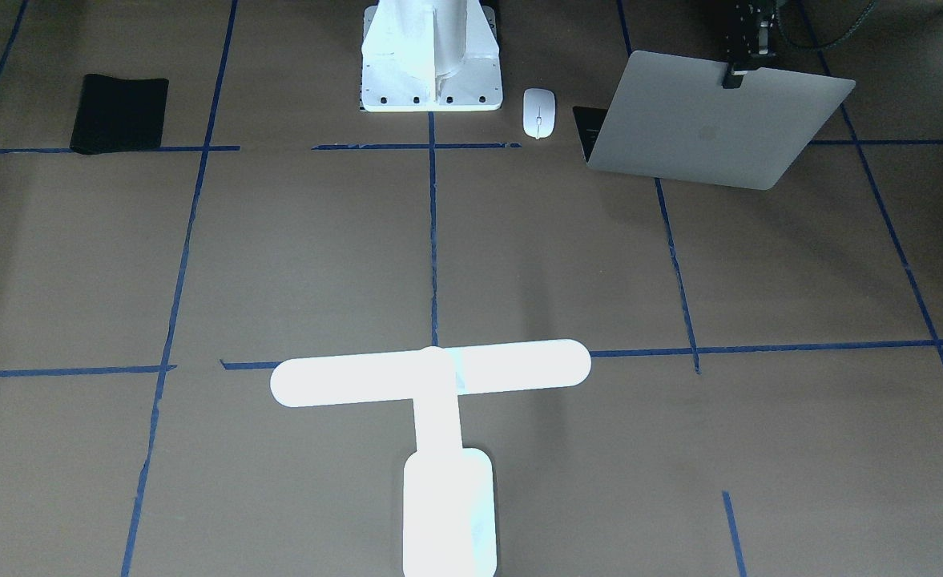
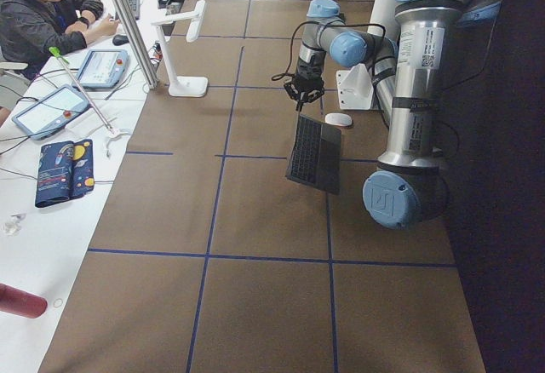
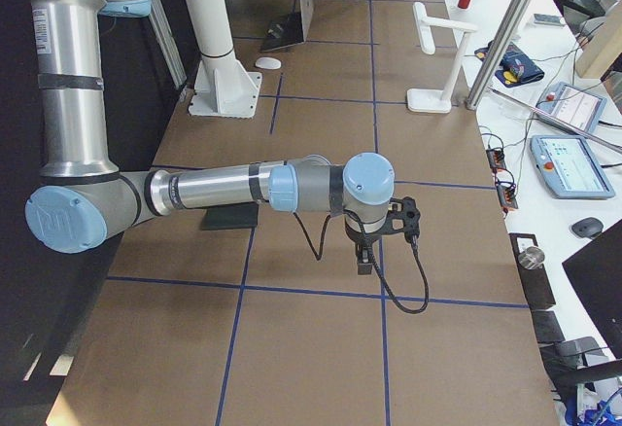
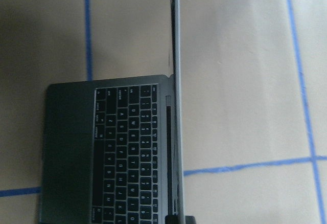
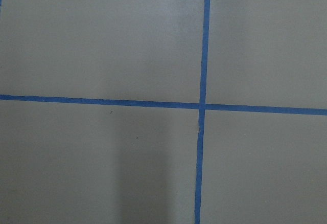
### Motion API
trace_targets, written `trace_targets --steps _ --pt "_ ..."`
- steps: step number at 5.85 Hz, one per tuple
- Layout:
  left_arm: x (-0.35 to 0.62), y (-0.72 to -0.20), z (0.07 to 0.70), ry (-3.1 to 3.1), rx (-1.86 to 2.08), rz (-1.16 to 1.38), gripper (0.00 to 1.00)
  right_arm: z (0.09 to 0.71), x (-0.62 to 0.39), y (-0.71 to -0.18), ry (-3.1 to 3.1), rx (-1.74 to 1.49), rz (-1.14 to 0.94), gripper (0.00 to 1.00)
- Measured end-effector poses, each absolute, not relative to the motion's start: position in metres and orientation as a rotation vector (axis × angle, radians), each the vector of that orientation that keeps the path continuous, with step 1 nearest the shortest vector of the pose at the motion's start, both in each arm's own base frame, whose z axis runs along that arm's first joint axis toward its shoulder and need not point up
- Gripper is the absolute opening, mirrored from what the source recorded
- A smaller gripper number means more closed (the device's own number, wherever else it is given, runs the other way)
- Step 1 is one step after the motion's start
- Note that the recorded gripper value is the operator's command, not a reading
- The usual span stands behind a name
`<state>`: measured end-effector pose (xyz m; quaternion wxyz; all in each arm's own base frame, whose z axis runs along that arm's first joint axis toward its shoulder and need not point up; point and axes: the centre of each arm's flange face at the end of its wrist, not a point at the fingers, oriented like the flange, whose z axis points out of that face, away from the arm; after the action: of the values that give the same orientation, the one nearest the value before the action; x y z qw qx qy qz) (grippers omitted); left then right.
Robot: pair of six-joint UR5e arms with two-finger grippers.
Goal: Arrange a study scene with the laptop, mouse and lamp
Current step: 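Carry the open laptop with the left gripper toward the lamp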
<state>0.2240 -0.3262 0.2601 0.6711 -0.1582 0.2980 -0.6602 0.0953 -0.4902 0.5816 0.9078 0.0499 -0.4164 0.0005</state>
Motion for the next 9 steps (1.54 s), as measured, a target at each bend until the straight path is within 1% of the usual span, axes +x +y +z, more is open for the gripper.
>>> trace_targets --steps 2,4,6,9 --pt "0.246 -0.386 0.241 0.695 -0.332 -1.548 0.00 0.585 0.096 -0.488 -0.861 0.098 0.006 1.00" --pt "0.277 -0.428 0.210 0.723 -0.328 -1.563 0.00 0.586 0.096 -0.487 -0.861 0.096 0.008 1.00" --pt "0.319 -0.455 0.172 0.746 -0.346 -1.556 0.00 0.587 0.097 -0.486 -0.861 0.094 0.009 1.00" --pt "0.404 -0.481 0.114 0.722 -0.392 -1.558 0.00 0.586 0.098 -0.486 -0.861 0.099 0.010 1.00"
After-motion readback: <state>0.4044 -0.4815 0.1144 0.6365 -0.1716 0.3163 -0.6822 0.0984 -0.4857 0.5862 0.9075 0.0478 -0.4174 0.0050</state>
